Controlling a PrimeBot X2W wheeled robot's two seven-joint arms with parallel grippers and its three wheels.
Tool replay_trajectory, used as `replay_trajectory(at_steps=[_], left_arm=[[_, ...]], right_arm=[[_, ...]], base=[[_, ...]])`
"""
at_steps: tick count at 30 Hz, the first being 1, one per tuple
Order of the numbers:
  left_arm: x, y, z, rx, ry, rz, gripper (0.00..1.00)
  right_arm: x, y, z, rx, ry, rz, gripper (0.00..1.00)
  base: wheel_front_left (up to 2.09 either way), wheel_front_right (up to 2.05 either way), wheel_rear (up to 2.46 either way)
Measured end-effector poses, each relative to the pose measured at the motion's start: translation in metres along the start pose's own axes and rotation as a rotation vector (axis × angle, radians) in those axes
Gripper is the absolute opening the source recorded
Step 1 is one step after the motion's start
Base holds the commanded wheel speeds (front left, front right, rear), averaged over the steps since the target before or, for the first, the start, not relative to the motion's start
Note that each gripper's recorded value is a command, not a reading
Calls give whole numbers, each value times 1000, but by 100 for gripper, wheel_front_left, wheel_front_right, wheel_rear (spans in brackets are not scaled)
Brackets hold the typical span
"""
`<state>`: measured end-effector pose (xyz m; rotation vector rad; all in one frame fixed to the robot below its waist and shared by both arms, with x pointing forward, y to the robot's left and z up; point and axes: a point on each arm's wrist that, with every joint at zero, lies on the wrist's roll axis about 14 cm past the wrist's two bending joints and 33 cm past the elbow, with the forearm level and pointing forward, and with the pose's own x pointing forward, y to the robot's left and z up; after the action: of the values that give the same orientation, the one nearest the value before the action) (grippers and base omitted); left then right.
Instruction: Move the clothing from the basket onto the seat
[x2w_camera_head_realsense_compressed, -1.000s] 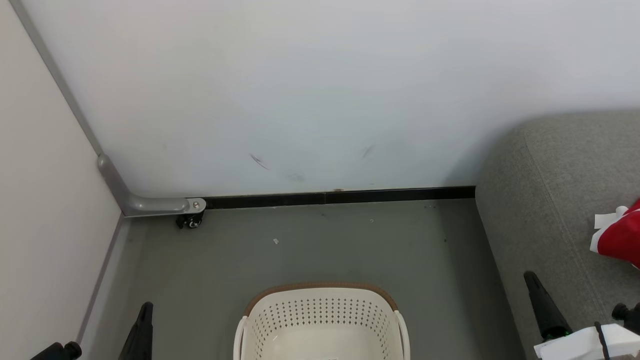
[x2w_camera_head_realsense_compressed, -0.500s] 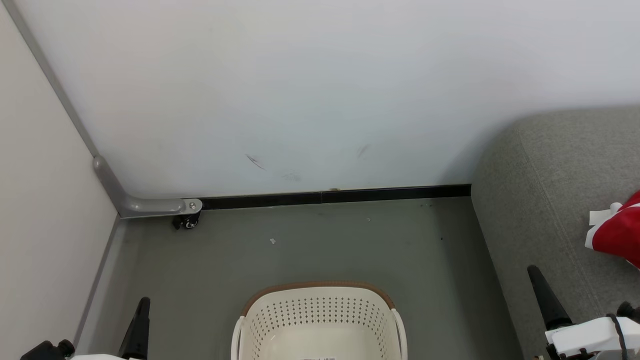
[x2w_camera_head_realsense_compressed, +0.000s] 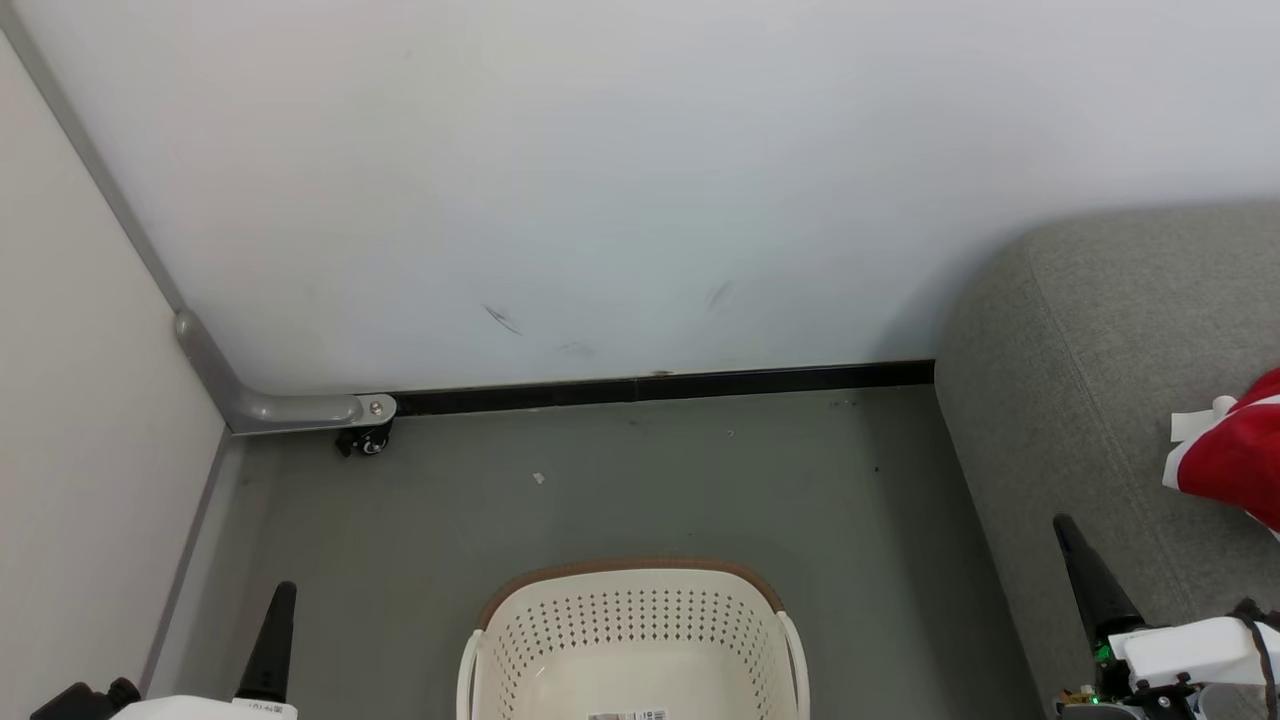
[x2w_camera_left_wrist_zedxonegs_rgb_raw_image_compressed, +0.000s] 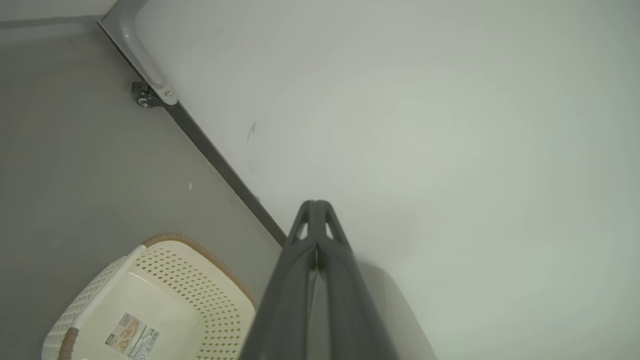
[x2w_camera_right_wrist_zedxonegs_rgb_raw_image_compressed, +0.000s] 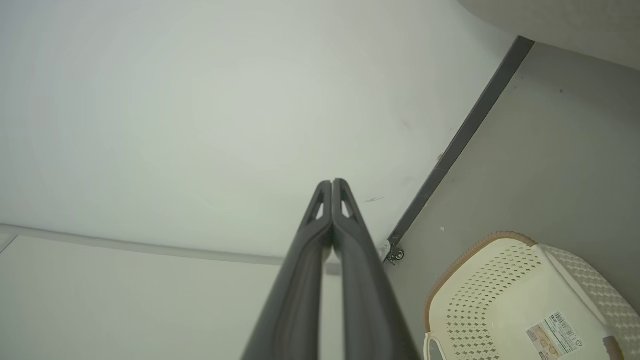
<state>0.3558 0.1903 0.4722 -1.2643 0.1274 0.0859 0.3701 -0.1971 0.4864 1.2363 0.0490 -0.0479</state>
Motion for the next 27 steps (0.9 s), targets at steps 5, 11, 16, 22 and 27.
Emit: replay_trajectory(at_steps=[5, 11, 16, 22, 27], left_arm=[[5, -3, -1, -68, 2, -12, 0], [8, -3, -1, -146, 10, -17, 0], [11, -5, -2, -193, 14, -27, 0], [15, -8, -2, -274, 12, -45, 0], [16, -8, -3, -313, 13, -47, 0]], right_arm=[[-1, -5, 0, 72, 1, -15, 0], [3, -4, 4, 156, -9, -14, 0], [2, -6, 4, 215, -12, -22, 0], [5, -4, 6, 298, -14, -12, 0], [5, -7, 5, 335, -13, -21, 0]], base=[[0, 0, 0], [0, 0, 0], [0, 0, 0], [0, 0, 0], [0, 0, 0]])
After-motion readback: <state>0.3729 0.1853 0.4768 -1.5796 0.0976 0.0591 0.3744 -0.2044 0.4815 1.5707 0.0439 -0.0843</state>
